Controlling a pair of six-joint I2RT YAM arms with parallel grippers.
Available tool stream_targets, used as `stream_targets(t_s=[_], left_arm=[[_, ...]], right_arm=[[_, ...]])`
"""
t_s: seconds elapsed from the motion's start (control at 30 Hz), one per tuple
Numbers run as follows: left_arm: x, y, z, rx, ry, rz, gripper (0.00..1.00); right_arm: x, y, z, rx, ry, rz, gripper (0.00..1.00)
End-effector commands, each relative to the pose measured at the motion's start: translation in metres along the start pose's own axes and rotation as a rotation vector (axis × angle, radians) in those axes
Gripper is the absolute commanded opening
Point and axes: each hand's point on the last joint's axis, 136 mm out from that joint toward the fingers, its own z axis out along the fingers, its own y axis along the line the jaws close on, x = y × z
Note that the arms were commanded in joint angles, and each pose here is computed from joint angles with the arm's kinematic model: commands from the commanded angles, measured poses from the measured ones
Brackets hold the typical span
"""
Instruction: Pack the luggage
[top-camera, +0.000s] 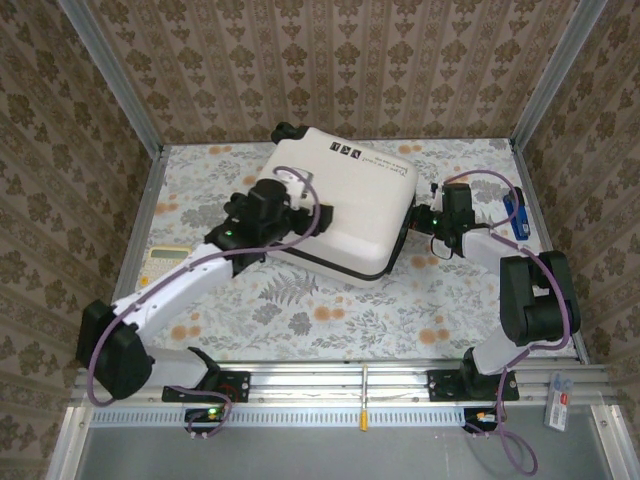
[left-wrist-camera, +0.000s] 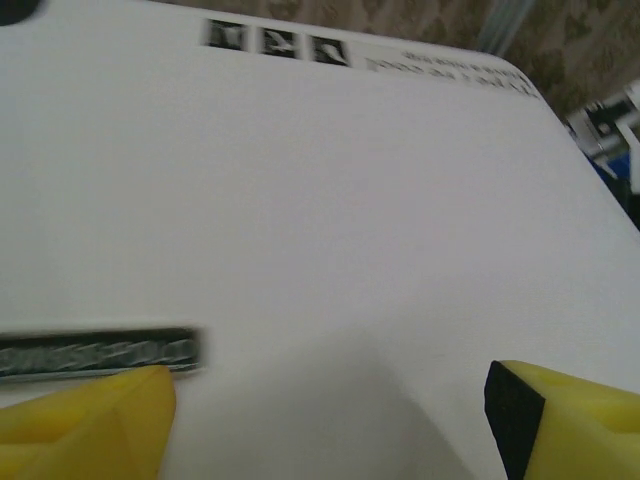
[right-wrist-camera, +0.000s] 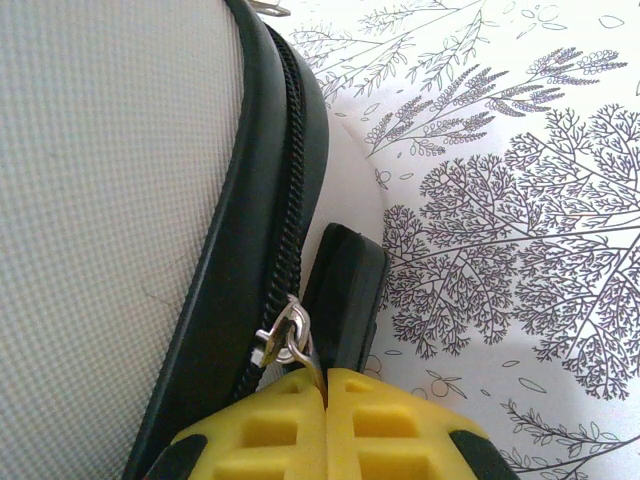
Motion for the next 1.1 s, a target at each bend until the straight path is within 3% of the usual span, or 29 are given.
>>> stream_targets(t_s=[0.0, 0.17, 0.33, 0.77, 0.9, 1.07], left_arm=[[0.086, 0.045, 0.001, -0.093, 0.27, -0.171, 0.84], [0.103, 0.088, 0.005, -0.201, 0.327, -0.305, 0.82], [0.098, 0.093, 0.024, -0.163, 0.312, -0.297, 0.82], [0.027, 0.137, 0.084, -0.052, 0.185, -0.176, 0.8], [0.0, 0.128, 0.074, -0.087, 0.184, -0.123, 0.79], [-0.021, 0.07, 0.055, -0.121, 0.184, 0.048, 0.82]], right_arm=[[-0.024, -0.044, -0.015, 0.163, -0.11, 0.07, 0.0], [-0.021, -0.044, -0.018, 0.161, -0.106, 0.07, 0.0], [-0.016, -0.043, -0.024, 0.16, -0.105, 0.07, 0.0], [0.01, -0.03, -0.047, 0.124, -0.092, 0.037, 0.0], [0.012, -0.028, -0.05, 0.115, -0.095, 0.034, 0.0], [0.012, -0.026, -0.05, 0.104, -0.095, 0.034, 0.0]])
